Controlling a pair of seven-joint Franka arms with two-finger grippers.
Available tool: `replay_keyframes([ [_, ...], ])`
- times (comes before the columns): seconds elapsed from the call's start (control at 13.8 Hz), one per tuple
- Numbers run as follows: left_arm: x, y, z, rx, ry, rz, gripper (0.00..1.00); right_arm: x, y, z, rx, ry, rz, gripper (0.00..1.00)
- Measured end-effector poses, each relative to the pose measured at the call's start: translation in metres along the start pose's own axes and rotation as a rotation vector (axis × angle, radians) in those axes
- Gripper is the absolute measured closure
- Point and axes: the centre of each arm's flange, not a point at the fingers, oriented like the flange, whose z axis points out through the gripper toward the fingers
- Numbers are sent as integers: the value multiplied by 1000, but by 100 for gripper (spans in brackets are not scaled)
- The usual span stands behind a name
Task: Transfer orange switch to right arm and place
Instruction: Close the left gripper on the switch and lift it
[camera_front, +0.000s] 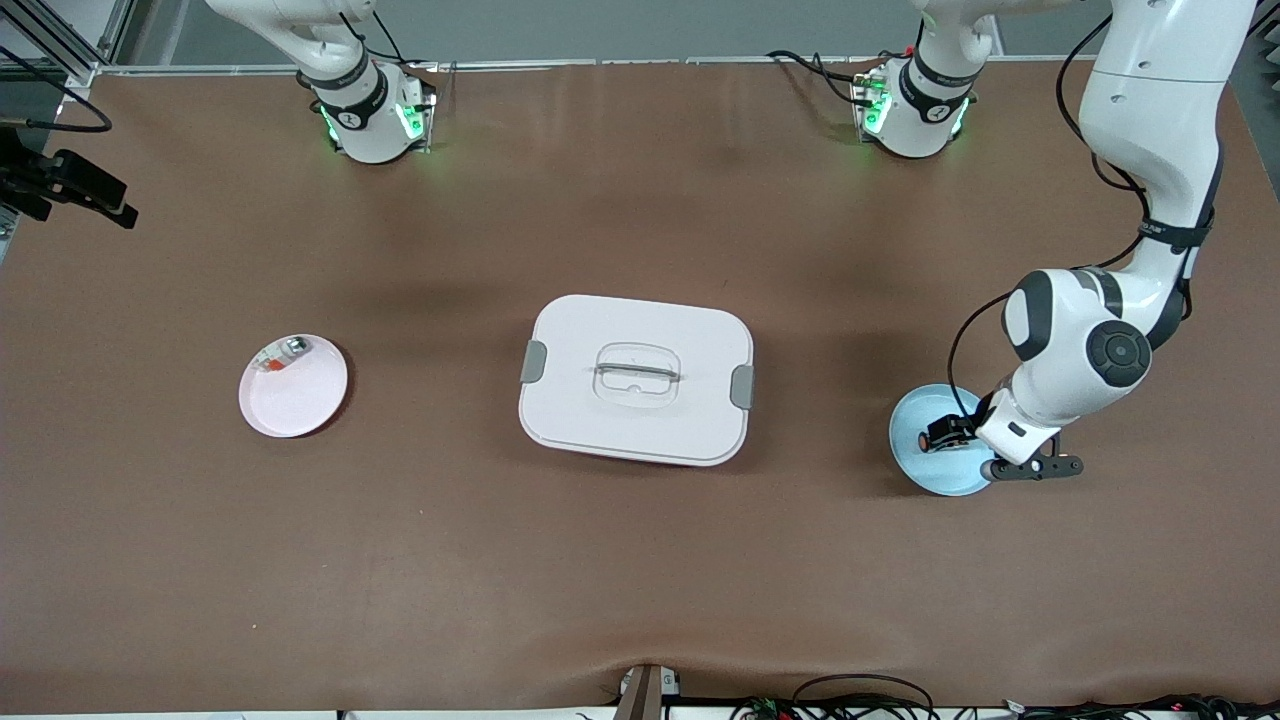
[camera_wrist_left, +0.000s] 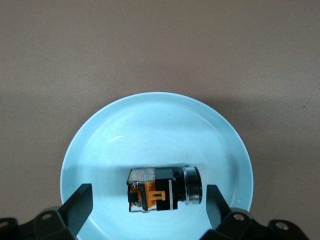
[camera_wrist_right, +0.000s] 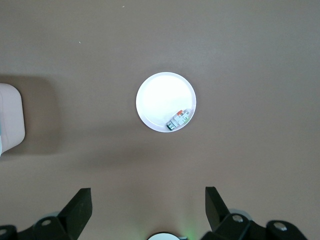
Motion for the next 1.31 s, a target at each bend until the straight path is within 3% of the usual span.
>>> replay_keyframes([
  [0.58, -4, 3, 28, -5, -10, 4, 0, 2, 0, -2, 0, 5, 0, 0],
  [0.73, -5, 4, 30, -5, -13, 6, 5, 2, -1, -2, 0, 4, -1, 0],
  [0.94, -4, 7, 29, -7, -11, 9, 28, 3, -1, -1, 0, 4, -1, 0],
  [1.31, 2, 26, 2, -9, -10, 37, 28, 3, -1, -2, 0, 4, -1, 0],
])
